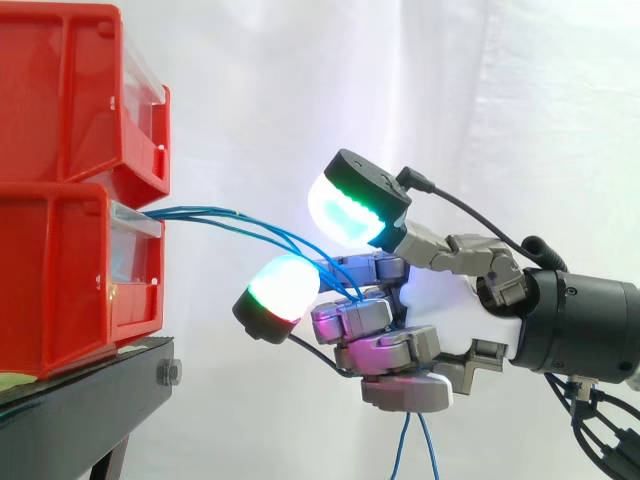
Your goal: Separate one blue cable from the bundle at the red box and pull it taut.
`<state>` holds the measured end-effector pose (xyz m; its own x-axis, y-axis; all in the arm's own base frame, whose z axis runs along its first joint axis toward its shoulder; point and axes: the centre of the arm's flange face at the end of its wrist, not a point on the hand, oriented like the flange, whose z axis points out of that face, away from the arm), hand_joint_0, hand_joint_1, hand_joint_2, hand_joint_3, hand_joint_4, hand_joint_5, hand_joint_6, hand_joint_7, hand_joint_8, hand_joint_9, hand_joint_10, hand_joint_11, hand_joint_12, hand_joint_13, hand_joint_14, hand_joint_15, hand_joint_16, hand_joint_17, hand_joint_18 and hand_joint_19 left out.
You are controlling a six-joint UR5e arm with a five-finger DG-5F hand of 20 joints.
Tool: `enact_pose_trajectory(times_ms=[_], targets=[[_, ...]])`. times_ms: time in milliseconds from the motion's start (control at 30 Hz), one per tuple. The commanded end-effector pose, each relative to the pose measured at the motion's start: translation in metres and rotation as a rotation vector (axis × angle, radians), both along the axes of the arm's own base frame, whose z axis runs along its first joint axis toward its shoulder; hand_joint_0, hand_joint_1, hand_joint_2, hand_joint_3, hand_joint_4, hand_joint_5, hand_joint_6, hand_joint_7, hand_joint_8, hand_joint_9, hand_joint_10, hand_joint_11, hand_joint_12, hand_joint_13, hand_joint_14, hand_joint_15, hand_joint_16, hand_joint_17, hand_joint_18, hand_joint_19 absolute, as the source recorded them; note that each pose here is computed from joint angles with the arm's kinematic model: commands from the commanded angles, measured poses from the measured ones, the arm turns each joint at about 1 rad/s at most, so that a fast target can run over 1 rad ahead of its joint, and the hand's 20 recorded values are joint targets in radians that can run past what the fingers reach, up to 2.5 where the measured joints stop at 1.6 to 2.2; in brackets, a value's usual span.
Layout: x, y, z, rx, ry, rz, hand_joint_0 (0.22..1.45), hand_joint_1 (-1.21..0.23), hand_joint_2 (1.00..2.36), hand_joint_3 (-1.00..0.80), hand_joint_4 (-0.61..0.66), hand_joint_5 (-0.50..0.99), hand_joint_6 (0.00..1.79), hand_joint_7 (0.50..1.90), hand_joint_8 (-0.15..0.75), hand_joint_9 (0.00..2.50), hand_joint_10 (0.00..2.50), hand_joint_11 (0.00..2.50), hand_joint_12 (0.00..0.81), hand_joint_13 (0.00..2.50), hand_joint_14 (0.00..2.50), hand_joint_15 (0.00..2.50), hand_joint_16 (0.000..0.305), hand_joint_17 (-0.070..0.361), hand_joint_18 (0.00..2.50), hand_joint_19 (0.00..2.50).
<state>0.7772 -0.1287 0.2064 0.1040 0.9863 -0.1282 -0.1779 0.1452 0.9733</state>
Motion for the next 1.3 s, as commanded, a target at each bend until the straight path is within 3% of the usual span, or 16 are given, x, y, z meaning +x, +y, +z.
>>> enact_pose_trajectory(times_ms=[0,233,267,300,700,1000,1067,1100,1167,1267], targets=[[-0.001,-0.002,-0.001,-0.002,0.001,-0.004,0.51,-0.59,1.00,-0.50,0.22,-0.27,0.88,0.87,0.460,0.17,2.50,2.19,0.581,1.10,2.50,1.58,0.067,0.151,1.60,0.95],[0.000,-0.002,0.000,-0.008,0.003,-0.005,0.50,-0.58,1.00,-0.50,0.23,-0.27,0.87,0.89,0.498,0.32,2.50,2.50,0.676,1.37,2.50,1.64,0.073,0.165,1.92,0.53],[-0.001,-0.002,-0.001,-0.011,0.005,-0.005,0.50,-0.57,1.00,-0.50,0.23,-0.27,0.87,0.89,0.498,0.34,2.50,2.50,0.693,1.43,2.50,1.66,0.224,0.168,1.98,0.49],[-0.001,-0.002,-0.001,-0.011,0.005,-0.005,0.50,-0.57,1.00,-0.50,0.24,-0.27,0.87,0.88,0.502,0.35,2.50,2.50,0.704,1.46,2.50,1.67,0.230,0.173,2.03,0.46],[-0.002,-0.009,-0.001,-0.013,0.005,-0.015,0.50,-0.55,1.00,-0.50,0.26,-0.27,0.86,0.89,0.531,0.50,2.50,2.50,0.732,1.62,2.50,1.67,0.240,0.180,2.23,0.46],[-0.002,-0.012,0.000,-0.016,-0.001,-0.018,0.50,-0.54,1.00,-0.50,0.26,-0.27,0.86,0.90,0.531,0.51,2.50,2.50,0.729,1.61,2.50,1.65,0.242,0.182,2.24,0.49],[-0.002,-0.011,0.000,-0.033,-0.001,-0.020,0.50,-0.54,1.00,-0.50,0.26,-0.27,0.86,0.89,0.530,0.51,2.50,2.50,0.732,1.60,2.50,1.64,0.242,0.182,2.24,0.48],[0.000,-0.009,-0.006,-0.057,-0.003,-0.032,0.50,-0.54,1.00,-0.50,0.26,-0.27,0.86,0.90,0.523,0.50,2.50,2.50,0.729,1.60,2.50,1.64,0.238,0.179,2.22,0.51],[0.003,-0.008,-0.013,-0.059,-0.013,-0.035,0.50,-0.53,1.00,-0.50,0.26,-0.27,0.86,0.89,0.522,0.50,2.50,2.50,0.729,1.60,2.50,1.65,0.238,0.178,2.21,0.50],[0.004,-0.009,-0.012,-0.058,-0.032,-0.038,0.50,-0.53,1.00,-0.50,0.26,-0.27,0.86,0.89,0.522,0.49,2.50,2.50,0.728,1.59,2.50,1.65,0.240,0.180,2.21,0.49]])
